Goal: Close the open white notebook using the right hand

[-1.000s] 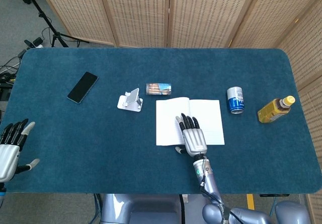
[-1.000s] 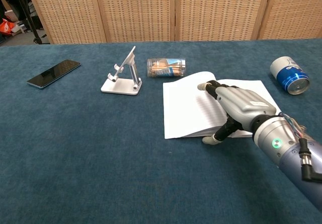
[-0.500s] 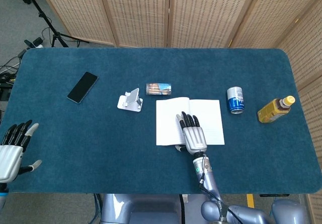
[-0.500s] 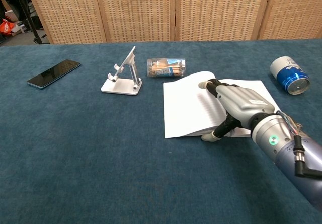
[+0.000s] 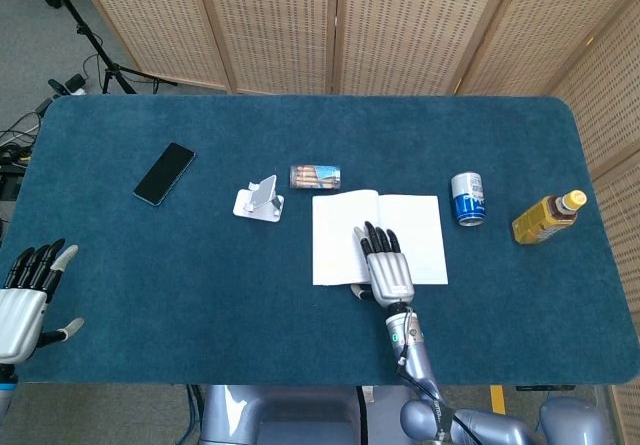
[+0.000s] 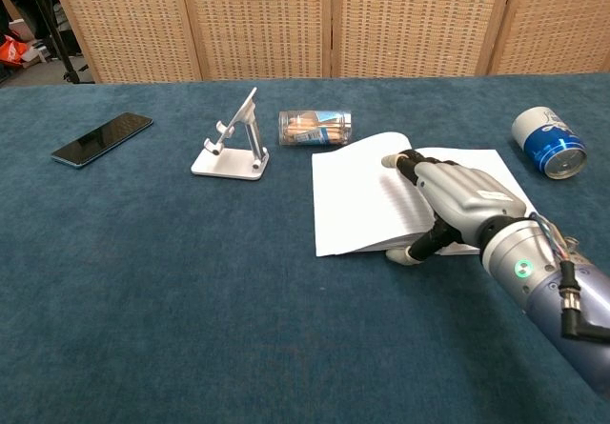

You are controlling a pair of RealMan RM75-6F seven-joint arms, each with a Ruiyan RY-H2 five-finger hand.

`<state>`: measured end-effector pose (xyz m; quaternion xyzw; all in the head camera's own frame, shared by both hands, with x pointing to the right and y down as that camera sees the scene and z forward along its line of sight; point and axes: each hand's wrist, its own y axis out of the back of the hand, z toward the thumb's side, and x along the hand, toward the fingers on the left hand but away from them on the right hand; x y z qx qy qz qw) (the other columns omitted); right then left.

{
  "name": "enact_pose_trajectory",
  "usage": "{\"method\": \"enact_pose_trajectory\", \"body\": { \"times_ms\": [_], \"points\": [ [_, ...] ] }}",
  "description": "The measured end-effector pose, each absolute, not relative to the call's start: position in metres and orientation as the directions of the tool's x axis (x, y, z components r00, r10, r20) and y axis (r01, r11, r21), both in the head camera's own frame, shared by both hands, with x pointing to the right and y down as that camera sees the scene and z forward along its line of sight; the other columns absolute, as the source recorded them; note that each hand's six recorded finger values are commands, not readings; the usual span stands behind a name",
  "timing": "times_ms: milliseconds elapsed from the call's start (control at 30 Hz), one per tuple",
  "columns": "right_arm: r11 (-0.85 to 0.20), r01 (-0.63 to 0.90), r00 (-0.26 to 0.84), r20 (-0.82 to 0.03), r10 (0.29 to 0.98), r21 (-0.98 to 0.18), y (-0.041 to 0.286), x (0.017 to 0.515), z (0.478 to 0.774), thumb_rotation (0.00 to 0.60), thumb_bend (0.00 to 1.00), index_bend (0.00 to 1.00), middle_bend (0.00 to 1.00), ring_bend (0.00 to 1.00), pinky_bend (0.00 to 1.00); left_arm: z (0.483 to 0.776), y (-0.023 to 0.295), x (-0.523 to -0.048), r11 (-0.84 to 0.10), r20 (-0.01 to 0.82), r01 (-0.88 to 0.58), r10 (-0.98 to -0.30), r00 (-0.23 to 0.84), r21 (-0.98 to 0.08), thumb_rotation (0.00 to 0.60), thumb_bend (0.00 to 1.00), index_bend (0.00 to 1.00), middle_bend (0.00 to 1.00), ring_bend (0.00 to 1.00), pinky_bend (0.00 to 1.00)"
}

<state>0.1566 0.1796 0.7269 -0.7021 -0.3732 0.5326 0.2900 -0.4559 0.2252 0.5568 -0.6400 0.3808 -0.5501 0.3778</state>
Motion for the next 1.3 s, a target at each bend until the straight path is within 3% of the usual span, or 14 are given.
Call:
{"method": "enact_pose_trajectory", "body": {
  "times_ms": [233, 1300],
  "points": [
    [-0.543, 0.233, 0.132, -0.527, 0.84, -0.807, 0.183, 0.165, 0.727, 0.6, 0.47, 0.0, 0.0, 0.0, 0.04, 0.557, 0.226, -0.455, -0.425, 0.417, -0.072, -0.903, 0.106, -0.902, 0.6, 0.05, 0.0, 0.0, 0.0, 0.0],
    [-0.384, 0.328, -0.028, -0.415, 0.909, -0.863, 0.169, 0.213, 0.691, 0.6, 0.45, 0.0, 0.0, 0.0, 0.0, 0.555, 0.227, -0.449, -0.405, 0.394, -0.082, -0.911, 0.123, -0.911, 0.6, 0.05, 0.0, 0.0, 0.0, 0.0]
  ]
}}
